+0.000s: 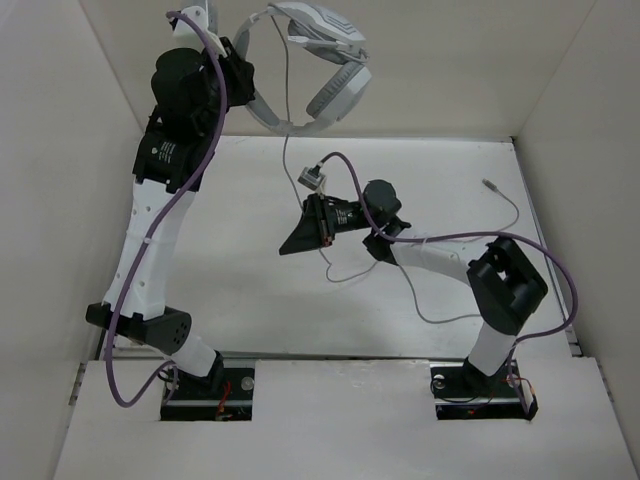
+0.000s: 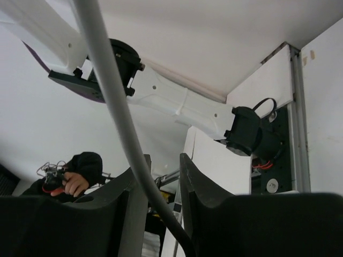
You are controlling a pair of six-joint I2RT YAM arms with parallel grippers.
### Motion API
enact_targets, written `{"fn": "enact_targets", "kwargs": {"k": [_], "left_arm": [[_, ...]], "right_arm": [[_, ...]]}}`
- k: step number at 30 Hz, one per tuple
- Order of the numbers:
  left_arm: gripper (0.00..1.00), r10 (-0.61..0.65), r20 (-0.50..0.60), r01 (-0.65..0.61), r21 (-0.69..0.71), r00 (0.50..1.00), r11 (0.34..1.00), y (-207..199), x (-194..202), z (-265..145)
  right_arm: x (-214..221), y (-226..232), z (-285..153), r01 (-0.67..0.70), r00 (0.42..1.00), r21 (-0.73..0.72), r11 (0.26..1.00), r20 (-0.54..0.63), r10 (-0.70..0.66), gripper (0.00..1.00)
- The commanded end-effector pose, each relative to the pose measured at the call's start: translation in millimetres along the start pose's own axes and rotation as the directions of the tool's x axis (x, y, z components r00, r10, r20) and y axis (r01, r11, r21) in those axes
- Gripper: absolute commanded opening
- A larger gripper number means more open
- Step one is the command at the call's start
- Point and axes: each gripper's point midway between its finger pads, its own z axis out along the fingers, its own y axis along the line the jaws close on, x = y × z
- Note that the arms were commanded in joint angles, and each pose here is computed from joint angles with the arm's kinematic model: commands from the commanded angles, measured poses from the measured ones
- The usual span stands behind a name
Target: Wrap the headphones
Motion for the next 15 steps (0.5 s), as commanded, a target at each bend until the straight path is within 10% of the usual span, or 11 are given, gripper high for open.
{"fn": "enact_targets", "kwargs": {"k": [1, 15], "left_arm": [[0.00, -0.024, 0.216, 0.045, -0.093, 0.976, 0.995, 10, -58, -15], [0.00, 0.117, 0.243, -0.049, -0.271, 0.963, 0.961, 63, -54, -1]], "right_arm": [[-1, 26, 12, 0.090, 0.996, -0.071, 0.993, -0.016, -0.092, 0.33], [34, 63, 22, 0.159, 0.972, -0.167, 0.973, -0.147, -0.184, 0.17]]}}
